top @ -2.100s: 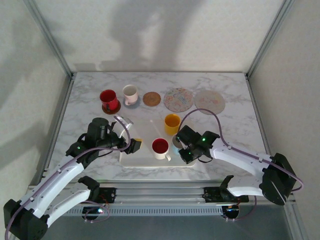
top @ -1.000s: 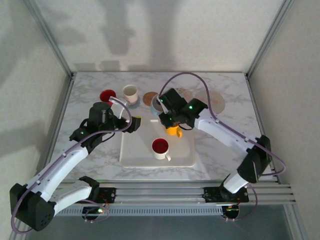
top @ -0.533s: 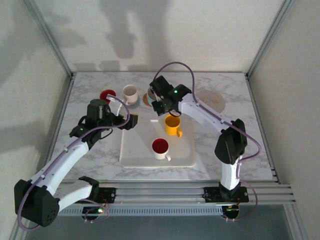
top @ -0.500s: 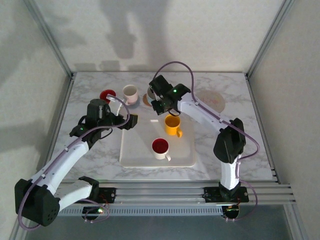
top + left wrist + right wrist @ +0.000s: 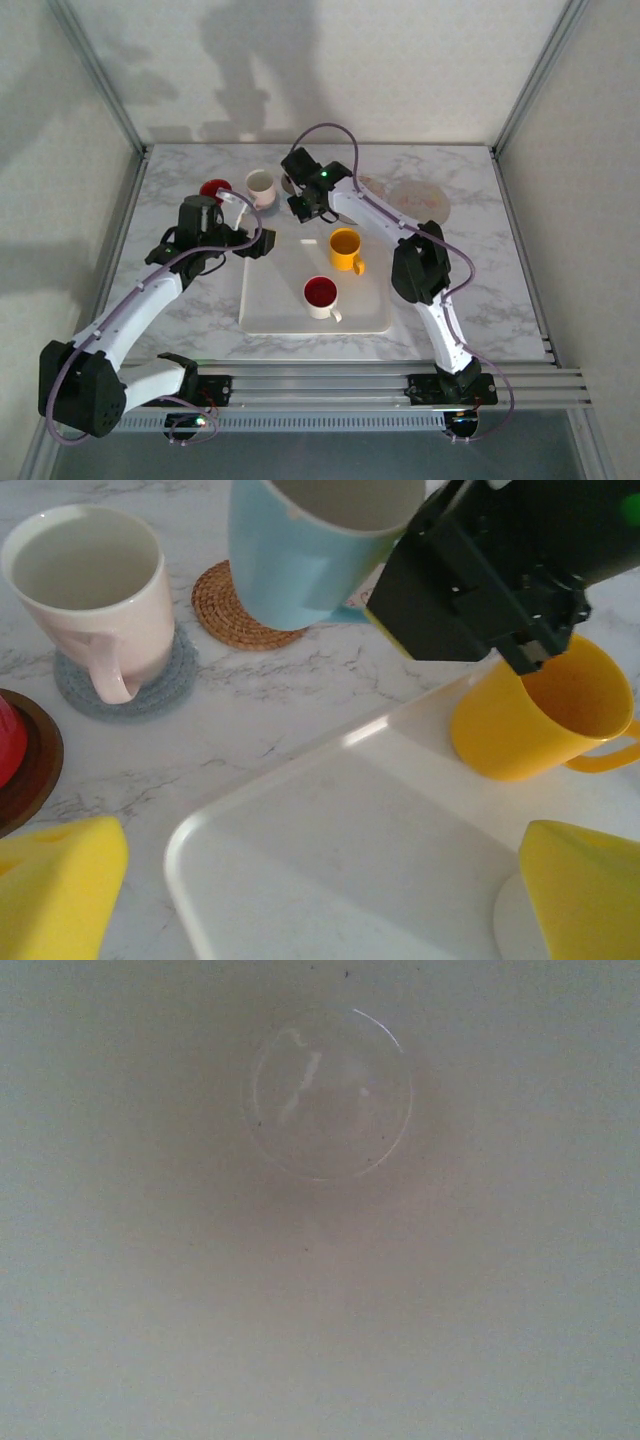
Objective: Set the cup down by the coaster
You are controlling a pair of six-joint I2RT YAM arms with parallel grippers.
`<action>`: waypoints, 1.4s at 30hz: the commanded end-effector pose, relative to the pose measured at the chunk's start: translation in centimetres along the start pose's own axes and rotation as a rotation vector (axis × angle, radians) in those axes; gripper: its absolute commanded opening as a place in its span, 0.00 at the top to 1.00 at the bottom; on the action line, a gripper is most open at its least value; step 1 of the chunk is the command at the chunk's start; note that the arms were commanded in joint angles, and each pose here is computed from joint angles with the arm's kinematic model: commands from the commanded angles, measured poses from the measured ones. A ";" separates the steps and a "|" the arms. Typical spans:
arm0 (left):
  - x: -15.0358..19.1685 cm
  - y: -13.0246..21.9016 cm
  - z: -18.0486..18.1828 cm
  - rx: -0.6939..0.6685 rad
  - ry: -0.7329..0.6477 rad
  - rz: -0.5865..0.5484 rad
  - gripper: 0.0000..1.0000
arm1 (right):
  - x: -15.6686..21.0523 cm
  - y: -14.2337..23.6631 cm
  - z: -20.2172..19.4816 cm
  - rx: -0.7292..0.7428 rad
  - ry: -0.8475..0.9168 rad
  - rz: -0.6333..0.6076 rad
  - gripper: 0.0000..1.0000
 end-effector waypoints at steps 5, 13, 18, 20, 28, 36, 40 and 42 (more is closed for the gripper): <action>0.8 -1.3 0.2 0.024 -0.018 0.011 0.00 | -3.9 0.0 -2.1 0.040 -0.021 -0.089 1.00; 1.0 -2.6 0.4 0.044 -0.017 0.053 0.00 | -4.7 -2.0 -2.8 0.030 0.029 -0.094 1.00; 0.9 -3.0 0.5 0.049 -0.013 0.057 0.00 | -5.3 -3.0 -3.1 0.033 0.043 -0.093 1.00; 1.0 -3.1 0.5 0.051 -0.006 0.058 0.00 | -5.6 -3.5 -3.2 0.035 0.040 -0.096 1.00; 1.1 -3.3 0.6 0.054 -0.006 0.073 0.01 | -6.2 -5.0 -3.1 0.045 0.044 -0.104 0.99; 1.3 -3.3 0.7 0.042 0.007 0.080 0.00 | -6.0 -5.9 -3.4 0.059 0.041 -0.099 0.95; 1.6 -3.2 0.6 0.049 0.012 0.088 0.00 | -6.0 -6.1 -3.8 0.067 0.035 -0.095 0.94; 1.7 -3.2 0.5 0.050 0.012 0.091 0.01 | -6.0 -6.2 -3.9 0.060 0.026 -0.092 0.94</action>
Point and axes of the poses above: each hand's point on the last joint's axis, 136 mm out from that joint toward the fingers, its own y axis back along the fingers, its own z axis along the line the jaws close on, x = y × z, the point moved 2 cm from there along y, back along the fingers, and after that the axes turned 15 degrees about -y, right-handed, at the moved point
